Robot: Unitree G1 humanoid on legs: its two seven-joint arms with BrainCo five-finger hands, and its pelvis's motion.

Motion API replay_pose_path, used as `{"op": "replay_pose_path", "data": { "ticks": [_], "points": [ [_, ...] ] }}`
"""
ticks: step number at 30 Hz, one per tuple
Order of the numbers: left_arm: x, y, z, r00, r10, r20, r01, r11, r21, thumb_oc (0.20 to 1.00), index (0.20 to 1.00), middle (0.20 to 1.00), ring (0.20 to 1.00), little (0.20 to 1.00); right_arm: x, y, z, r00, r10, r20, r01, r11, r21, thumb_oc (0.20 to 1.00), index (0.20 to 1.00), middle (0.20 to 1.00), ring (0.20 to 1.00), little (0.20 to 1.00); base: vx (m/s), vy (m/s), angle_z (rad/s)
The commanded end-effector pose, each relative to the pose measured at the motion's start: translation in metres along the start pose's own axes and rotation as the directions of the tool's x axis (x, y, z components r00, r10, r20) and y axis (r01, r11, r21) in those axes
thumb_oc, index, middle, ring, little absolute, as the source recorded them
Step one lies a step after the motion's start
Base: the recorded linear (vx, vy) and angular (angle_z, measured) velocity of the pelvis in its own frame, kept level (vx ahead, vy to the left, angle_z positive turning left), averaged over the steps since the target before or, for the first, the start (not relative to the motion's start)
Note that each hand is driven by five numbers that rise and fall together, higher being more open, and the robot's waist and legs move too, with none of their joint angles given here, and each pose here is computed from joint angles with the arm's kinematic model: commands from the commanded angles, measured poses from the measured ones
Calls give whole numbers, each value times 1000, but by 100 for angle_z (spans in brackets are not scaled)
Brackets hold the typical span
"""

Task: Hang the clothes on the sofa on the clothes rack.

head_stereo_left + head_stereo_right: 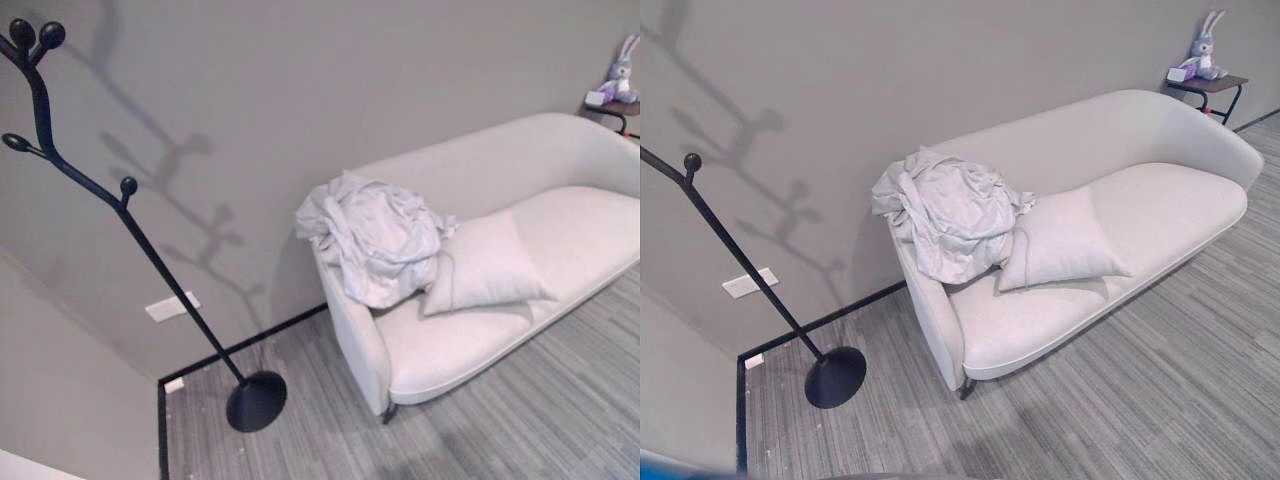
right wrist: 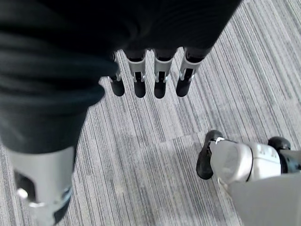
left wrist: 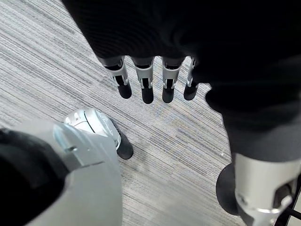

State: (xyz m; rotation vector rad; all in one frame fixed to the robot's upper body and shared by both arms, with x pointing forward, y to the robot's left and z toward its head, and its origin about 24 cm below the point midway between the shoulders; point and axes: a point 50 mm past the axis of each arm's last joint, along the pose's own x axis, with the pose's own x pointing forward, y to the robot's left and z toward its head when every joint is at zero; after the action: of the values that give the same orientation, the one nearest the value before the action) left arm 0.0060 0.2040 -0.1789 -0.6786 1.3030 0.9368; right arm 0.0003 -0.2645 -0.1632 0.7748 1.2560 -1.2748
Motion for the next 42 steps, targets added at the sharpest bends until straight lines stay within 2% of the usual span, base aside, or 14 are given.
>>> {"op": "replay_pose_path", "data": {
  "ticks": [1, 9, 31, 37, 42],
  "points": [
    [0, -7, 4, 1000, -6, 7, 6, 1000, -28, 1000, 1000, 1000, 1000, 1000, -2, 8, -15, 999, -1, -45, -1, 1000, -31, 1000, 1000, 1000, 1000, 1000, 0, 0, 0],
    [0, -8, 5, 1000, -28, 12, 28, 999, 19, 1000, 1000, 1000, 1000, 1000, -1, 5, -16, 999, 1, -40, -4, 997, -77, 1000, 1000, 1000, 1000, 1000, 0, 0, 0],
    [0, -13, 8, 998, -45, 36, 44, 999, 31, 1000, 1000, 1000, 1000, 1000, -1, 6, -18, 1000, 7, -24, -9, 993, -119, 1000, 1000, 1000, 1000, 1000, 0, -2, 0],
    [-1, -27, 14, 994, -92, 65, 88, 995, 52, 1000, 1000, 1000, 1000, 1000, -2, 13, -14, 1000, 28, -3, -28, 993, -118, 1000, 1000, 1000, 1000, 1000, -28, -40, -1],
    [-4, -52, 24, 980, -168, 111, 166, 986, 26, 1000, 1000, 1000, 1000, 1000, -5, 29, 4, 996, 64, 66, -56, 991, -117, 1000, 1000, 1000, 1000, 1000, -145, -55, 2]
  ]
}}
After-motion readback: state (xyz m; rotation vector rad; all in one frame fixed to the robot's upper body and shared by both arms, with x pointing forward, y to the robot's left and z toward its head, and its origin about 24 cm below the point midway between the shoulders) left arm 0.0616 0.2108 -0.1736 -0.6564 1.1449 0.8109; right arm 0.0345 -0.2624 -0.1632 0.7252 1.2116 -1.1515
